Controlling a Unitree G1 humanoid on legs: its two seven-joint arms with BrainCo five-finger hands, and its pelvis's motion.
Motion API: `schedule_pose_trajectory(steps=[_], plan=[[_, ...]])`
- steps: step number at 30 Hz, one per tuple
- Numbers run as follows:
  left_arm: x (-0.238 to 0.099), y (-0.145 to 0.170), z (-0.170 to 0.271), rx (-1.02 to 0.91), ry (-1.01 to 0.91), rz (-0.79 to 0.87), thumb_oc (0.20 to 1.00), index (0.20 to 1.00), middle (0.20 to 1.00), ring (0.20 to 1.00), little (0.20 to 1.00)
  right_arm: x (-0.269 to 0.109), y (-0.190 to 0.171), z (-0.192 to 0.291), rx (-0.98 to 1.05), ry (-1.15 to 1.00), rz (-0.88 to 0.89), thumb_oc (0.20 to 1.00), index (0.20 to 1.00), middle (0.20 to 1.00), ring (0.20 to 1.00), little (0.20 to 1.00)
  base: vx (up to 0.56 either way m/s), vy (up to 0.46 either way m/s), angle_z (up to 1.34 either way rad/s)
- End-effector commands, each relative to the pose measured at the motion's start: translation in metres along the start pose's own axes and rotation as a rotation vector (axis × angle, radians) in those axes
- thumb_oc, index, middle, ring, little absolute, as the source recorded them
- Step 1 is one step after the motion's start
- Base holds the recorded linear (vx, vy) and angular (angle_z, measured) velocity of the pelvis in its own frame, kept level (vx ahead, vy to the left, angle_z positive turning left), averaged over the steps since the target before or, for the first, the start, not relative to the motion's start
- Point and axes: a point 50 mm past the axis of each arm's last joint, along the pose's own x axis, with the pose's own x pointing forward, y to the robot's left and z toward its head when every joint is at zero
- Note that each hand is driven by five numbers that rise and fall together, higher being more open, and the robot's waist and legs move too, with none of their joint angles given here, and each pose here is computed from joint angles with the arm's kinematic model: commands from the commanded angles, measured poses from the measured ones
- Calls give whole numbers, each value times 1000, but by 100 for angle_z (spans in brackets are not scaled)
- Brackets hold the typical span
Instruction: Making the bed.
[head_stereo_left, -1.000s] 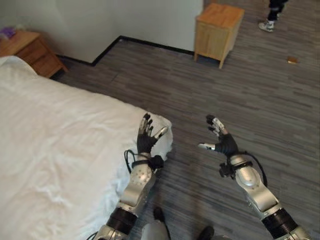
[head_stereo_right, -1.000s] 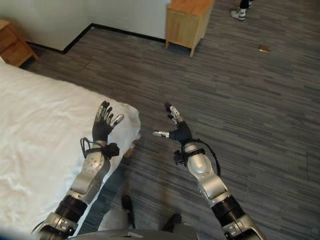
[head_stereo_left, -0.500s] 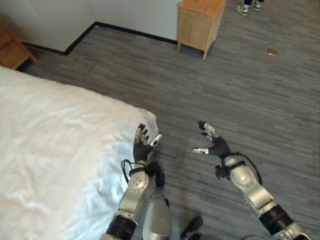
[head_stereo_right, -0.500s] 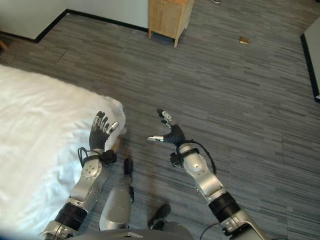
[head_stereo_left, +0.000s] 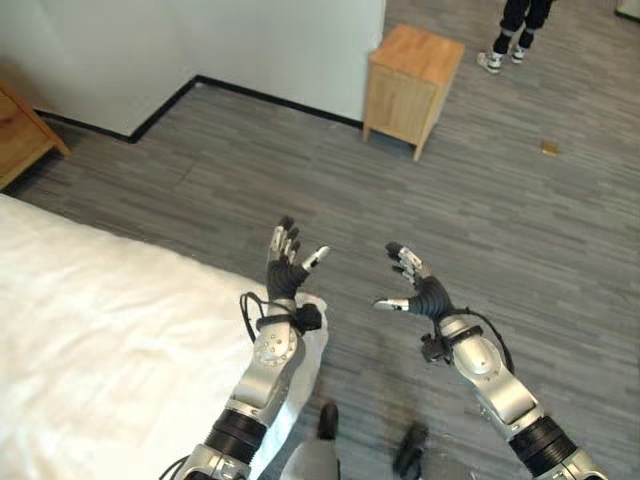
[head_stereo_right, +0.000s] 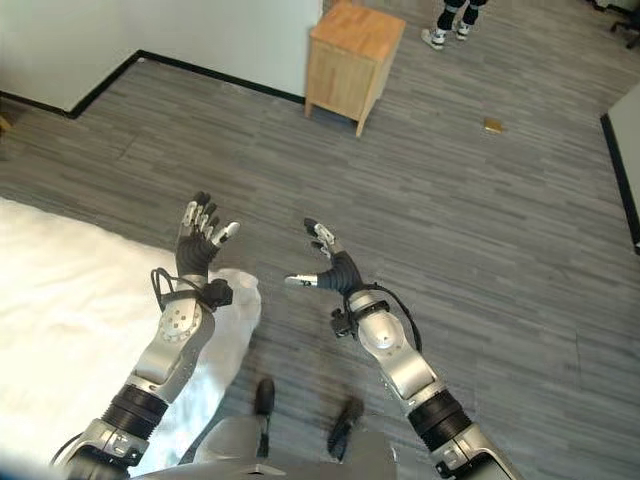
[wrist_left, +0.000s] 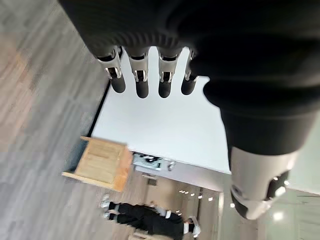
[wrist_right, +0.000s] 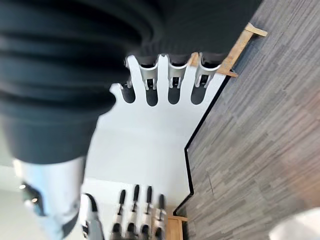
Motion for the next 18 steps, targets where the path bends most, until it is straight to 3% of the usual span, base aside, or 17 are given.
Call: schedule_pose_trajectory(steps=[1,8,13,18], plan=[[12,-9,26,5,-137,-60,1000,1000,1000,1000,1000,12,-1,28,22,-160,-42,1000,1000,1000,1000,1000,303,76,43],[3,-13,9,-74,-48,-97,1000,1000,1000,1000,1000,-6,-6,7,2,-68,-107,1000,1000,1000,1000,1000,687,142,32],[11,-21,23,-68,-103,-129,1000,1000,1000,1000,1000,8,-10,24,-195,-147,-121,1000,1000,1000,1000,1000,212,75,-18],[14,-30,28,-96,-120,-132,1000,1000,1000,1000,1000,16,-1,32,-236,-191,-71,1000,1000,1000,1000,1000,298,318,-47]])
